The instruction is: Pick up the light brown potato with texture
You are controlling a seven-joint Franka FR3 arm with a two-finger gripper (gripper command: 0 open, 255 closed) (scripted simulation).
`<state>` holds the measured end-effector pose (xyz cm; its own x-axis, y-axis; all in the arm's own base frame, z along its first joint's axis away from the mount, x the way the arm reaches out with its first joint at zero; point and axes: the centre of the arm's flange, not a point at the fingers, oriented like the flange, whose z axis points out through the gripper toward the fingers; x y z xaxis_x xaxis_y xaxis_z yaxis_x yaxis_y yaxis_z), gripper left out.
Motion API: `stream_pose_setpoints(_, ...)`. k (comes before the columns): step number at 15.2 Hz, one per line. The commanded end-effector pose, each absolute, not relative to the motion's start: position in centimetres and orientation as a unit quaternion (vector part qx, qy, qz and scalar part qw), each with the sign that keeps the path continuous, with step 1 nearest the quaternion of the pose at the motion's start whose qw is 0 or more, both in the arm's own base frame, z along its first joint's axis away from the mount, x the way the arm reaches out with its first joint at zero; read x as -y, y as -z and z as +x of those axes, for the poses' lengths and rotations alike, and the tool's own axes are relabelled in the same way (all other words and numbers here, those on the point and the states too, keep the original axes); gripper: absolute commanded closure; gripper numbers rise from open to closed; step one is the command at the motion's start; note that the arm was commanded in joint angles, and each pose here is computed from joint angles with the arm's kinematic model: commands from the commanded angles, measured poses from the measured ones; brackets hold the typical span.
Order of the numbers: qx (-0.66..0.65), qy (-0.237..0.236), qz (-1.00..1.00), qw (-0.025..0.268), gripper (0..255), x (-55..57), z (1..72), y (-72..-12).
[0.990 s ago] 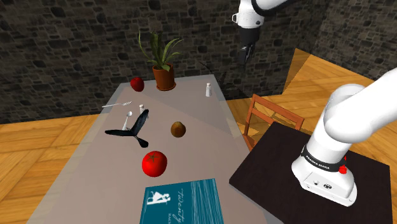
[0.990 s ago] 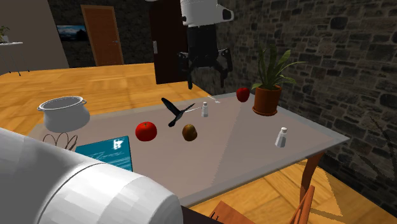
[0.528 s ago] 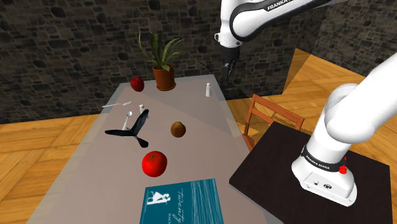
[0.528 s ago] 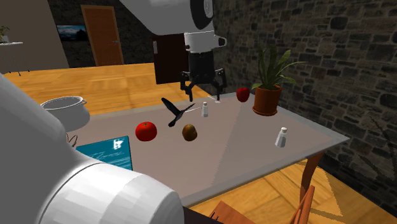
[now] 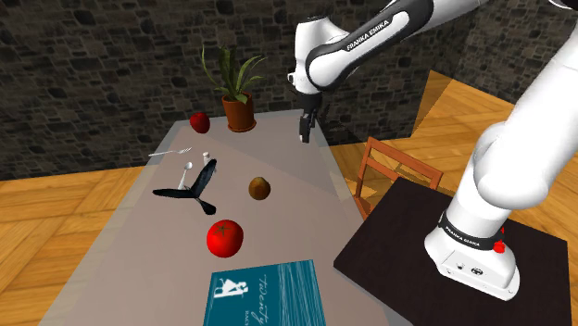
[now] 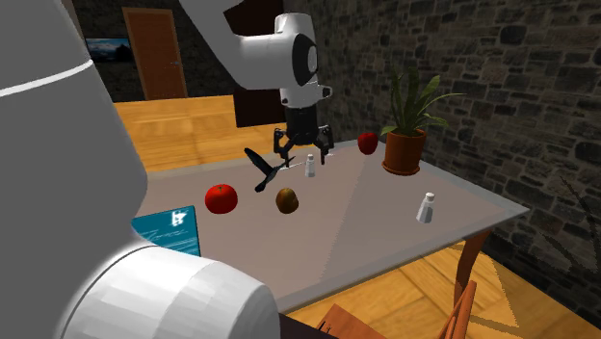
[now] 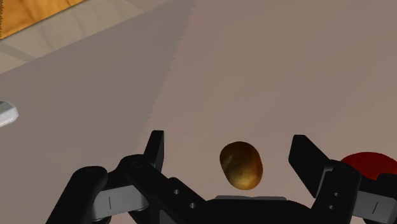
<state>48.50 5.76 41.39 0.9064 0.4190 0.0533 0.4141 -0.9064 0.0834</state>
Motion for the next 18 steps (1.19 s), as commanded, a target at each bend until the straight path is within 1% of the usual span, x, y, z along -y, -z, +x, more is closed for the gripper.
stream_pose_setpoints(1, -0.227, -0.038, 0.973, 0.033, 0, -7.1, 50.3, -39.5)
stream_pose_setpoints(18, -0.337, -0.06, 0.94, 0.016, 0, -18.1, 62.4, -25.2)
